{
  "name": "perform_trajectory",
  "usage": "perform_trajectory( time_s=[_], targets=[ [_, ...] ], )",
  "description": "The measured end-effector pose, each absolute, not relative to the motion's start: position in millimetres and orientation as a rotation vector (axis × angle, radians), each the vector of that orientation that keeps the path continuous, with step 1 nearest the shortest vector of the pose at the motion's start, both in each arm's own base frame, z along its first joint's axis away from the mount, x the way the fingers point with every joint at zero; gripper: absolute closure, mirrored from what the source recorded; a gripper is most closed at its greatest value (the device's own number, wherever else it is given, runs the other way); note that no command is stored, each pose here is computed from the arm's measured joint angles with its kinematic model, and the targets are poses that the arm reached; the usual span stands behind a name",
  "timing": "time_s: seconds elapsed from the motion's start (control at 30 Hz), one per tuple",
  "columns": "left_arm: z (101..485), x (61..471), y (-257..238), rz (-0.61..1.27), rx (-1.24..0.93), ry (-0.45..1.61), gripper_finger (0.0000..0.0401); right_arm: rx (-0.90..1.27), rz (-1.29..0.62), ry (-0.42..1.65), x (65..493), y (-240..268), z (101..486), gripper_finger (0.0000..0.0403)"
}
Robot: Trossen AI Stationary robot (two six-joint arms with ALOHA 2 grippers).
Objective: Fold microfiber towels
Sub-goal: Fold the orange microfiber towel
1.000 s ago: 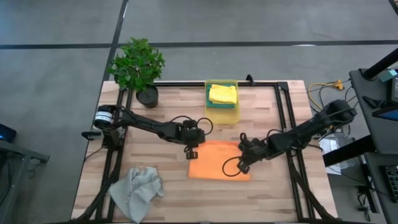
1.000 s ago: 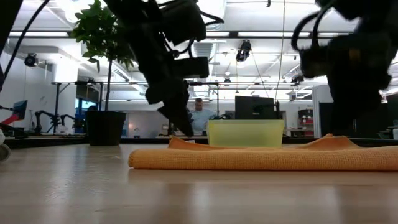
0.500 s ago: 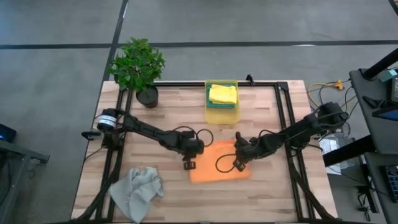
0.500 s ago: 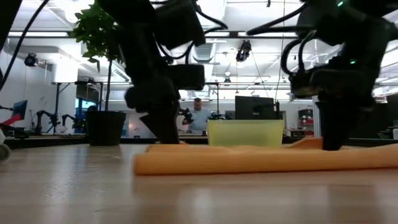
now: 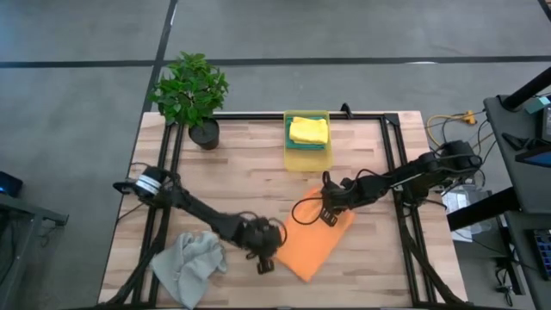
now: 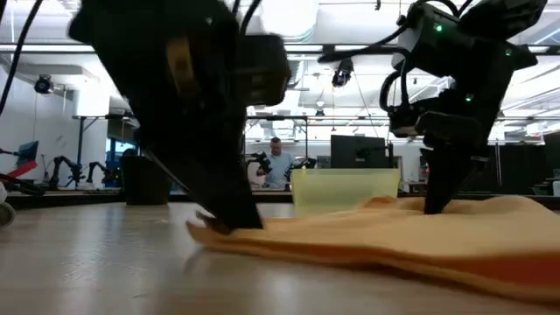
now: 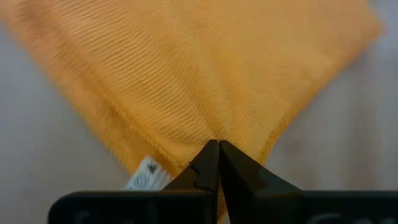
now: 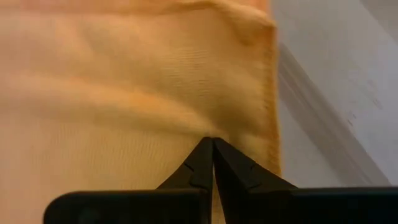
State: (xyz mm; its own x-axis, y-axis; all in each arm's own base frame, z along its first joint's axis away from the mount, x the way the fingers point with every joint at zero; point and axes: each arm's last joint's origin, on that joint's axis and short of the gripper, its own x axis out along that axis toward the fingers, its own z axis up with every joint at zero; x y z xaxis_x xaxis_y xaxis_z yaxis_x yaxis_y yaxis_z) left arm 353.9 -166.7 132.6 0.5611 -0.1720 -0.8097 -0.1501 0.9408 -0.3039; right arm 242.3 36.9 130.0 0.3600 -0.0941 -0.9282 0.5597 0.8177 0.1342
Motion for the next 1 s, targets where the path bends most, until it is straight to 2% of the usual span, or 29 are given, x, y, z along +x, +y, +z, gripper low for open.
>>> perform_trajectory(
  time_s=[0.17,0.3,0.5,0.6,0.77,0.9,1.0],
  targets=[
    [125,365,-206,-0.092,-0.538,0.879,0.0401,0.441,-0.354,1.049,253,39,132,0.0394],
    [129,367,-224,-0.096,-0.565,0.869,0.0401,0.412,-0.269,1.033,256,42,134,0.0394],
    [169,359,-222,-0.041,-0.526,0.756,0.0401,0.377,-0.183,0.939,246,70,158,0.0394],
    [186,361,-212,-0.051,-0.464,0.707,0.0401,0.399,-0.186,0.865,235,96,168,0.0394],
    [180,377,-170,-0.065,-0.377,0.759,0.0401,0.526,-0.186,0.722,220,144,170,0.0394],
    [169,391,-127,-0.082,-0.304,0.791,0.0401,0.641,-0.161,0.615,217,181,159,0.0394],
    [169,400,-99,-0.081,-0.203,0.771,0.0401,0.695,-0.170,0.625,224,203,146,0.0394]
  ],
)
